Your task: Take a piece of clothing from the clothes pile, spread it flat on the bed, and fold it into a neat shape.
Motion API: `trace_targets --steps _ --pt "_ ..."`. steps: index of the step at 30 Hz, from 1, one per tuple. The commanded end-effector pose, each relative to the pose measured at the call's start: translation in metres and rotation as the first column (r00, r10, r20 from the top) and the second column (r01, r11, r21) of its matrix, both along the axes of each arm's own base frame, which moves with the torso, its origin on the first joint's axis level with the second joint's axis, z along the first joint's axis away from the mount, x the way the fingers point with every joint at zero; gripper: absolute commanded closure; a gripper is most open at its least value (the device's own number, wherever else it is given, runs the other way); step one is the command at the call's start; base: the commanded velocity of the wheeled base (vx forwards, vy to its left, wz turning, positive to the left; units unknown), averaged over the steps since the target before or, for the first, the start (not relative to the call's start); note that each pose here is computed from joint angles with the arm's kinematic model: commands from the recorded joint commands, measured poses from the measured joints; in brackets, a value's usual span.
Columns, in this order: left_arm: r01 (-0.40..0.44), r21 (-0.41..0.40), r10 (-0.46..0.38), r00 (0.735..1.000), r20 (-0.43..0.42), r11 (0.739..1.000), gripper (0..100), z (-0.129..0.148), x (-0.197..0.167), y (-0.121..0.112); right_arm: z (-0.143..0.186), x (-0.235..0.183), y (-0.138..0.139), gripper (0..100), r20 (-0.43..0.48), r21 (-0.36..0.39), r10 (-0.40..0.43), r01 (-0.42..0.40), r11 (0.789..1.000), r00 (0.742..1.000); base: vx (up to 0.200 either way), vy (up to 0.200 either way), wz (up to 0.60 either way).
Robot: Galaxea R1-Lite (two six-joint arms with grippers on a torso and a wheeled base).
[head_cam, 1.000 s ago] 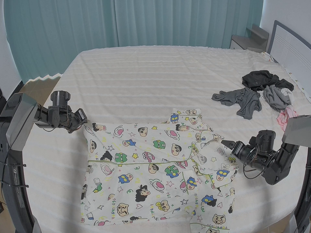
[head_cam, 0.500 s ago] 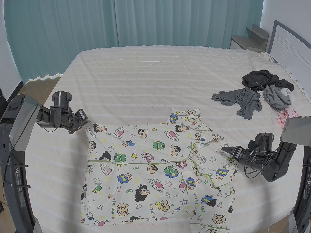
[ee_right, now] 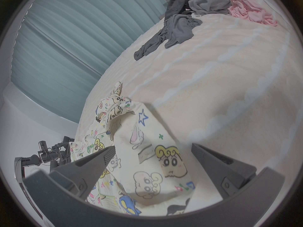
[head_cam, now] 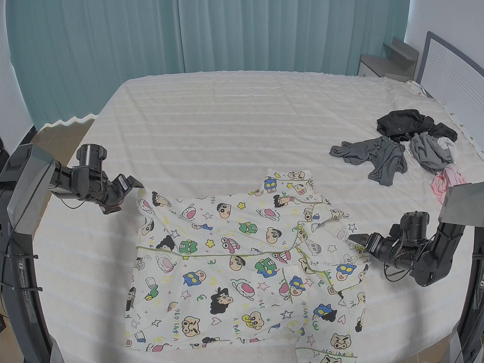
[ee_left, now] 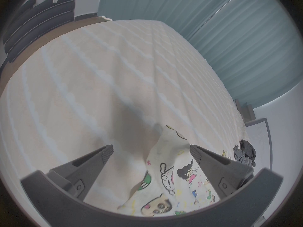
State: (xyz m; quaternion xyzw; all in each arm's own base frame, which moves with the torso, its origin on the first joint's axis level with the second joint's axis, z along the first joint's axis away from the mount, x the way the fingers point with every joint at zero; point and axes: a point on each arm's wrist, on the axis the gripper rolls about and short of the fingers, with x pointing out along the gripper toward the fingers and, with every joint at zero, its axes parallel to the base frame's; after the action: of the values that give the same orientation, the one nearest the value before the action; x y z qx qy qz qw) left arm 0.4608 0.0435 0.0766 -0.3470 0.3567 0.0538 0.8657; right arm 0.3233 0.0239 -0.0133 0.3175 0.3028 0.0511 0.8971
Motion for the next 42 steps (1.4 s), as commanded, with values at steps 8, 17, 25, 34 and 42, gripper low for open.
trace_targets --steps 8,17,25,34,42 --pt "-0.078 0.050 0.077 0.997 0.020 0.996 0 0.028 -0.021 0.028 0.006 -0.022 0.003 0 0.040 0.008 0.017 -0.017 1.000 0.999 0.000 0.000 0.00" --pt "0.068 -0.021 -0.071 0.987 -0.147 0.997 0 0.033 -0.072 0.007 0.007 -0.027 0.004 0 0.053 0.008 0.022 -0.022 1.000 0.998 0.000 0.000 0.00" --pt "0.164 -0.172 -0.209 0.935 -0.286 0.971 0 0.015 -0.157 -0.024 0.009 -0.032 0.008 0 0.074 0.012 0.037 -0.038 0.999 0.997 0.000 0.000 0.00" --pt "0.100 -0.253 -0.178 0.935 -0.307 0.962 0 -0.003 -0.220 -0.050 0.010 -0.040 0.018 0 0.091 0.017 0.071 -0.073 0.997 0.993 0.000 0.000 0.00" --pt "0.022 -0.250 -0.102 0.944 -0.314 0.968 0 -0.026 -0.240 -0.069 0.011 -0.041 0.021 0 0.092 0.021 0.080 -0.082 0.996 0.993 0.000 0.000 0.00"
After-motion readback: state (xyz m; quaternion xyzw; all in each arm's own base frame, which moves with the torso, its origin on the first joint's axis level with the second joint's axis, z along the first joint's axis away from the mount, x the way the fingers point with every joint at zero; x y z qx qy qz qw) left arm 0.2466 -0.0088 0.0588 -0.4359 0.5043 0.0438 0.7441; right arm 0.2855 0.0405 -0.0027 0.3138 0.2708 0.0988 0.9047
